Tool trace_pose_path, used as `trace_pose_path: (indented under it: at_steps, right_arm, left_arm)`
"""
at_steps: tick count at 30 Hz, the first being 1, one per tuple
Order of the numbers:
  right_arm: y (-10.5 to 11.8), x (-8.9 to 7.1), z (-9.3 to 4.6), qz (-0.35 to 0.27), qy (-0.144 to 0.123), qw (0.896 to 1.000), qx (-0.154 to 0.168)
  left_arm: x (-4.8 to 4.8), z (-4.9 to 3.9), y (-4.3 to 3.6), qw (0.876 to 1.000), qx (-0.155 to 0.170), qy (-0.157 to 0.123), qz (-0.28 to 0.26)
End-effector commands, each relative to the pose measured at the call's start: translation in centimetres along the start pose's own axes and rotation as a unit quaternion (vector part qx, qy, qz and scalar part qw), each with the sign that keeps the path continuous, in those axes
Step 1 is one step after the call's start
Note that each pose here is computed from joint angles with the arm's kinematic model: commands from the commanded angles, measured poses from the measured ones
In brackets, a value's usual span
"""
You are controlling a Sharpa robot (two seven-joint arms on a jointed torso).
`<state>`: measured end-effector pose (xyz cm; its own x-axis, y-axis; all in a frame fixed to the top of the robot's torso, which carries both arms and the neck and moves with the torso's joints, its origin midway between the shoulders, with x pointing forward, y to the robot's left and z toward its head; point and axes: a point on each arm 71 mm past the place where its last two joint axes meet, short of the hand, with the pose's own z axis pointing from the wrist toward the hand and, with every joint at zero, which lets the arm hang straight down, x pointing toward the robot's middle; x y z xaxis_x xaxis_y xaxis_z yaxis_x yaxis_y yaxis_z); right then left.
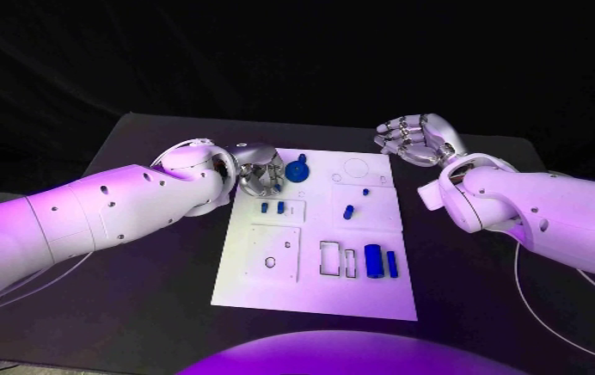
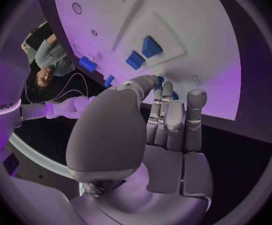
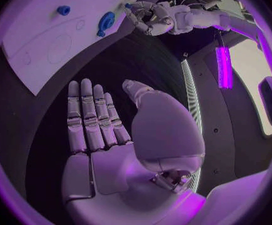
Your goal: Assemble the parts on the task board
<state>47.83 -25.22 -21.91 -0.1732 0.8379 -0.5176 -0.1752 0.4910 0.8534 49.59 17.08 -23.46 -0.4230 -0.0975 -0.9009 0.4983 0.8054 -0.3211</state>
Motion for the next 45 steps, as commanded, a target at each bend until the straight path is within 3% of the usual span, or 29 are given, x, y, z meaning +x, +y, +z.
trace_pose_path:
  at_steps: [1,45]
  right_arm:
    - [0.09,0.16,-0.02,0.000,0.008,1.000,-0.005]
    - [0.04,0.14,0.02,-0.001,0.006,1.000,-0.005]
  left_arm:
    - [0.24,0.07,-0.14,1.000,0.001,0.014,-0.002]
    - [0.22,-0.06,0.17,1.000,-0.008,0.012,-0.006]
